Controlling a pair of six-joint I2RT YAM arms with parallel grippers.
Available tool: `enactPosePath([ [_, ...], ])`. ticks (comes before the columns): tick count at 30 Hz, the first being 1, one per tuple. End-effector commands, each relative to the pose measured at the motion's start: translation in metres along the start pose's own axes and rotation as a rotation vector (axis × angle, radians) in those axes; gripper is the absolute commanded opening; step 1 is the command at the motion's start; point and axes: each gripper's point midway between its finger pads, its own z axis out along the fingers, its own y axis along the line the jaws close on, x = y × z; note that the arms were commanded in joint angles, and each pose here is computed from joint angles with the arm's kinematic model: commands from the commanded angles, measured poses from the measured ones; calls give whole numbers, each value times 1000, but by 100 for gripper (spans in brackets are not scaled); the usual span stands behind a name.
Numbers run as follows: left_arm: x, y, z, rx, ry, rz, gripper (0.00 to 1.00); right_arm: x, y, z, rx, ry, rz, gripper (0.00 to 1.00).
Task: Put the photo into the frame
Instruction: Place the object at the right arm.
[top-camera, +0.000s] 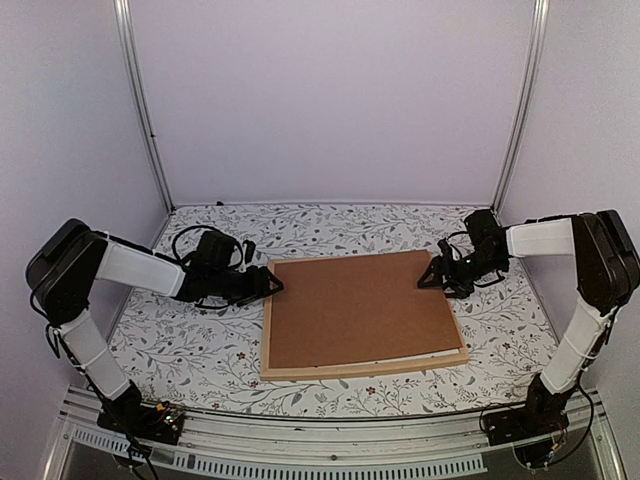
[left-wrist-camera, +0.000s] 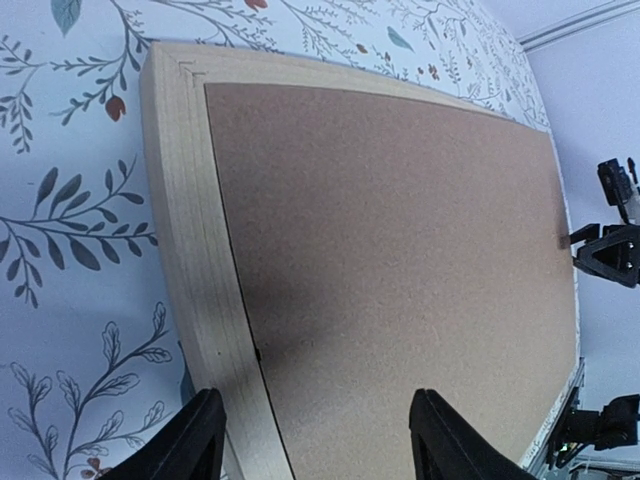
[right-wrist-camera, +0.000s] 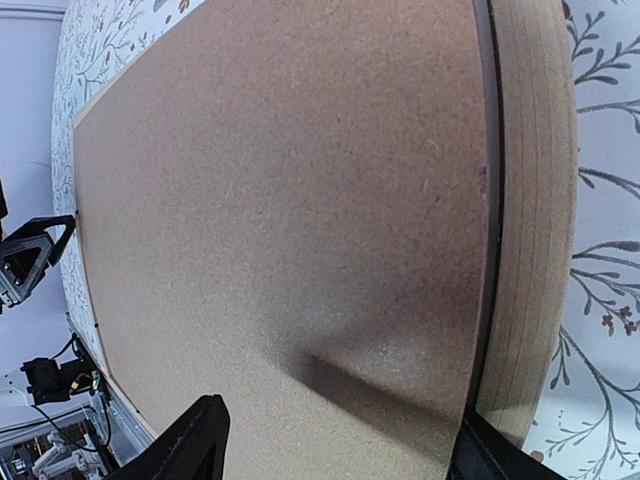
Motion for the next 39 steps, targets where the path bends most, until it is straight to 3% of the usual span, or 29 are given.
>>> enactPosePath([
  [1,15,0,4,-32,51,27,66,-12,9,-14,47,-42,-44,72],
  [39,5,13,-4,-142,12,74,66,-16,-8,-36,285,-92,-59,72],
])
